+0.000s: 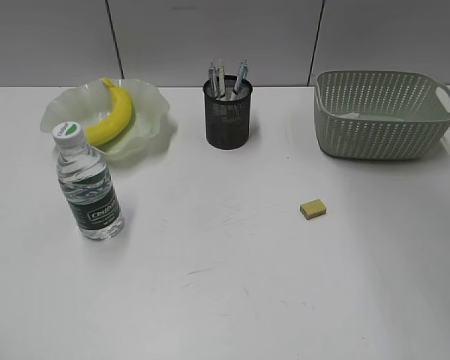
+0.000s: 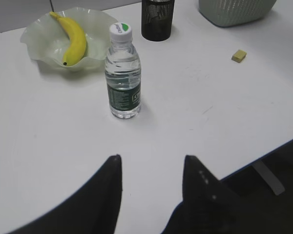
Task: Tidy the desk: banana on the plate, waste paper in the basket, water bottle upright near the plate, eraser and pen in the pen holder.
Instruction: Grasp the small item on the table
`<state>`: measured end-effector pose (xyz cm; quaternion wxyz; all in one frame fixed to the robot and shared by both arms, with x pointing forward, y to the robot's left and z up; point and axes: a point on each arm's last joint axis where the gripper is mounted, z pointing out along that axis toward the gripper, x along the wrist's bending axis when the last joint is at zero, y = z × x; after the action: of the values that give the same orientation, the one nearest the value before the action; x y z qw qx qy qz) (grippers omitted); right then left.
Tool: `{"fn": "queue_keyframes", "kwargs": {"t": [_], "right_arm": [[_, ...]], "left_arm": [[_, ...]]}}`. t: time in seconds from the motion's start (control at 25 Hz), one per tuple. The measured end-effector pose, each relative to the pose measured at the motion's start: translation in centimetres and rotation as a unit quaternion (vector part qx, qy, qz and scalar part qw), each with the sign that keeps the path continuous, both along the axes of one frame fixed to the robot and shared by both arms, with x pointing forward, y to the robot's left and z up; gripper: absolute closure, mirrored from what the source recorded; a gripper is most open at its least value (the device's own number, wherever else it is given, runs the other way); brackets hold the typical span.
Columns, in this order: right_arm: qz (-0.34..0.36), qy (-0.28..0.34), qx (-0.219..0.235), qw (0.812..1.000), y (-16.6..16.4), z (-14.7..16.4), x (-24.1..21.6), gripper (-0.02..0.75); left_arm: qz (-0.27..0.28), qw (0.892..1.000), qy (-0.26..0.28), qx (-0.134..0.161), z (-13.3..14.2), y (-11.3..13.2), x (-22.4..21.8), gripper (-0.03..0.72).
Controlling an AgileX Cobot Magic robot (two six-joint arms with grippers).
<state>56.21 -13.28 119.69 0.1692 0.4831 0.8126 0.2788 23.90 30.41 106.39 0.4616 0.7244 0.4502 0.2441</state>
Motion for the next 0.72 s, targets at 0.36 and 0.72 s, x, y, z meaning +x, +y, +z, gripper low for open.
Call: {"fn": "queue_keyframes", "kwargs": {"t": [0.36, 0.72], "right_arm": [[-0.030, -0.008, -0.016, 0.999, -6.5, 0.4, -11.5, 0.281], [-0.038, -0.003, -0.017, 0.999, -12.1, -5.6, -22.3, 0.281]], "left_arm": [[0.000, 1.000, 0.000, 0.000, 0.0, 0.0, 0.0, 0.379], [0.000, 1.000, 0.000, 0.000, 0.0, 0.0, 0.0, 0.379]]}}
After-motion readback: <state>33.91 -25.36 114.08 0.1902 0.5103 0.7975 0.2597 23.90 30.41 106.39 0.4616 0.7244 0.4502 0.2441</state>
